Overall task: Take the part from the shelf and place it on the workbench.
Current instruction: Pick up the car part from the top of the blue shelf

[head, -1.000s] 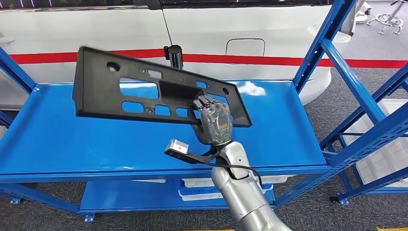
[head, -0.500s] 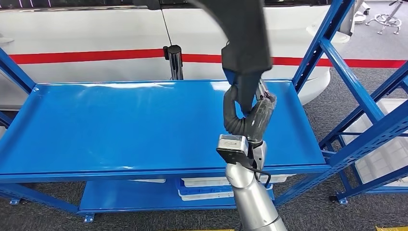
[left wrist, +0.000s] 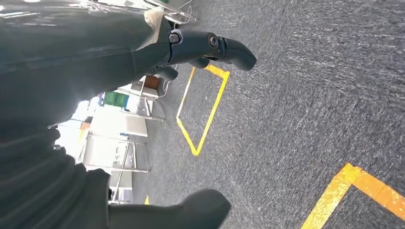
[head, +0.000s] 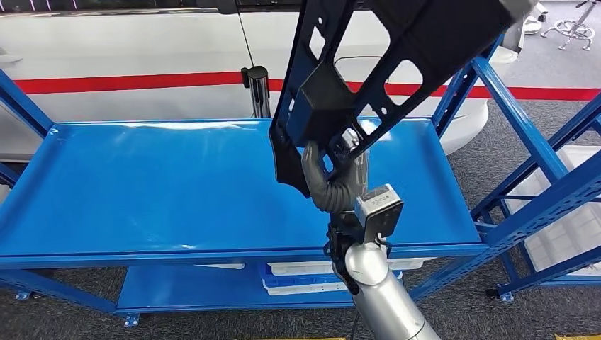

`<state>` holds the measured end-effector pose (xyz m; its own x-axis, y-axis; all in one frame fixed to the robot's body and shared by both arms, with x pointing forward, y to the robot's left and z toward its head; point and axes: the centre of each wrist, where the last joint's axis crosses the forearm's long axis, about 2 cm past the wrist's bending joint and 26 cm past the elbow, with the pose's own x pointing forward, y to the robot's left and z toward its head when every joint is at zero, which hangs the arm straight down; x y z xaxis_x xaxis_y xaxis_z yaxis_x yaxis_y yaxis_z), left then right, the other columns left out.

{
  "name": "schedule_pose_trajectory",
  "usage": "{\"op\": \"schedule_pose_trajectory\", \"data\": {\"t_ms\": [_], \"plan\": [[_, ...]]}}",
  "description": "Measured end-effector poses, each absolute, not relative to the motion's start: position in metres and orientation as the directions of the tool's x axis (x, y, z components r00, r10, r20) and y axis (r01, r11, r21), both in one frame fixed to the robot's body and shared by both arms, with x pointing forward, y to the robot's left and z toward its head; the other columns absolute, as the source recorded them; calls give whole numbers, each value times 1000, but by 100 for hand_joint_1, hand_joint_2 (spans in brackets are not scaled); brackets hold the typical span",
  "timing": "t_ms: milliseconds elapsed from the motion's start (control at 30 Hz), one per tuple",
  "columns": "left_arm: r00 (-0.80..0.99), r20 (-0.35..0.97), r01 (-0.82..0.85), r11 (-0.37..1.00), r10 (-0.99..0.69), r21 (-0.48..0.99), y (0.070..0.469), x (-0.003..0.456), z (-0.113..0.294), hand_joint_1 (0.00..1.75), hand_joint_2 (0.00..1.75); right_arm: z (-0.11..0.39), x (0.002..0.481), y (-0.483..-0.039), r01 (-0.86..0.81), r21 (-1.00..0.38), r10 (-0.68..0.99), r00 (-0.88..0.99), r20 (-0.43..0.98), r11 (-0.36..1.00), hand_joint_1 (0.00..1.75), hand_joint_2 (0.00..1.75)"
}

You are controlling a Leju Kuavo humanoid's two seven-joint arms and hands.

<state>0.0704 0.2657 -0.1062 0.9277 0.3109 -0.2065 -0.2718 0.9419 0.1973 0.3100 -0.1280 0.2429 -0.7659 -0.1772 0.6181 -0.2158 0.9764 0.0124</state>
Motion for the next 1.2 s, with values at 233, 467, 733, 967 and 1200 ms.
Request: {"op": "schedule_pose_trajectory", "data": {"t_ms": [233,467,733,967,1200], "plan": [[924,-207,-279,938,321,208,266,70,-106,0,175,223,294,-134,-307,26,-255,-738,625,951,175,175],[934,-208,-252,947,292,199,266,70,-106,0,175,212,282,-145,-293,0,-226,-739,635,956,175,175],[940,-208,-234,953,272,190,265,70,-106,0,175,202,275,-151,-297,-17,-212,-722,659,955,175,175],[942,-207,-225,956,263,189,266,71,-106,0,175,197,272,-152,-302,-22,-209,-708,674,953,175,175],[945,-204,-219,957,257,190,266,72,-106,0,175,198,271,-153,-304,-22,-211,-710,672,952,175,175]]}}
